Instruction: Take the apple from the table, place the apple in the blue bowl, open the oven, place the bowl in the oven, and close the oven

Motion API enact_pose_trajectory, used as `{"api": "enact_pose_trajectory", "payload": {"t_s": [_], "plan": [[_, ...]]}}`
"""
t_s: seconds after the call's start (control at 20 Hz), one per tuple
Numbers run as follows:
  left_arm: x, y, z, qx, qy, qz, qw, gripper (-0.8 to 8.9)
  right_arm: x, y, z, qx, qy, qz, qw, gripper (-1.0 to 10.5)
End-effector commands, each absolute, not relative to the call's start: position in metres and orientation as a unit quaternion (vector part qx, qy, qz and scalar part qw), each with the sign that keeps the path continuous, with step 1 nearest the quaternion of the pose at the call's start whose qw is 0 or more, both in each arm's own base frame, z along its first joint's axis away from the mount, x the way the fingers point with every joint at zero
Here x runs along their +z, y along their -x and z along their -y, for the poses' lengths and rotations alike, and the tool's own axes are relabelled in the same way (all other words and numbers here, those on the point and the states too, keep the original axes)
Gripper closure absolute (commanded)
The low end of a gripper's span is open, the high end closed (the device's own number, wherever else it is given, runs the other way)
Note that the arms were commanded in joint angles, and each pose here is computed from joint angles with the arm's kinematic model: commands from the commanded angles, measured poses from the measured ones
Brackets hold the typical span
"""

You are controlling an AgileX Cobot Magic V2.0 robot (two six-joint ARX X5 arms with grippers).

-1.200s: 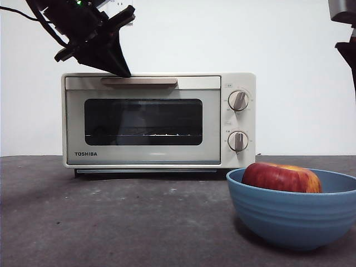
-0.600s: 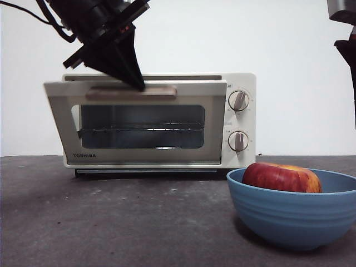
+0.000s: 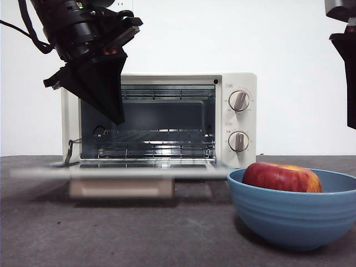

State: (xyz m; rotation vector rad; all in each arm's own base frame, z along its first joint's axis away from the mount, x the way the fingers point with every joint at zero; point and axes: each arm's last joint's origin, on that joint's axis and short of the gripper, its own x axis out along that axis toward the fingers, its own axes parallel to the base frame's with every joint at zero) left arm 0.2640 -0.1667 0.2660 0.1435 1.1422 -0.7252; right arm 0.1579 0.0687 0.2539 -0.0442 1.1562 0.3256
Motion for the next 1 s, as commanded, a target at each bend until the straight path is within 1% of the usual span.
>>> {"api": "enact_pose_trajectory", "payload": {"t_s": [0.05, 0.2, 0.3, 0.4, 0.6, 0.75, 0.8, 1.0], "plan": [[0.267, -0.266, 0.17, -0.357, -0.067, -0.52, 0.773, 8.07, 0.256, -0.16, -0.07, 0.157, 0.023, -0.54, 0.827, 5.0], [0.277, -0.269, 0.162, -0.355, -0.051, -0.495, 0.792, 8.07, 0.256, -0.161, -0.071, 0.162, 0.02, -0.538, 0.827, 5.0], [0.291, -0.269, 0.15, -0.355, -0.032, -0.469, 0.808, 8.07, 0.255, -0.162, -0.072, 0.17, 0.015, -0.543, 0.822, 5.0], [0.306, -0.266, 0.133, -0.348, -0.008, -0.437, 0.829, 8.07, 0.25, -0.166, -0.076, 0.187, 0.004, -0.555, 0.811, 5.0], [0.329, -0.248, 0.095, -0.322, 0.019, -0.39, 0.862, 8.07, 0.236, -0.184, -0.083, 0.189, 0.007, -0.568, 0.801, 5.0], [0.323, -0.223, 0.068, -0.318, 0.053, -0.359, 0.876, 8.07, 0.224, -0.195, -0.086, 0.187, 0.017, -0.586, 0.788, 5.1], [0.316, -0.213, 0.06, -0.319, 0.064, -0.352, 0.878, 8.07, 0.221, -0.197, -0.085, 0.185, 0.018, -0.59, 0.786, 5.3], [0.286, -0.177, 0.036, -0.285, 0.102, -0.346, 0.888, 8.07, 0.214, -0.205, -0.088, 0.187, 0.016, -0.589, 0.786, 5.9]]}}
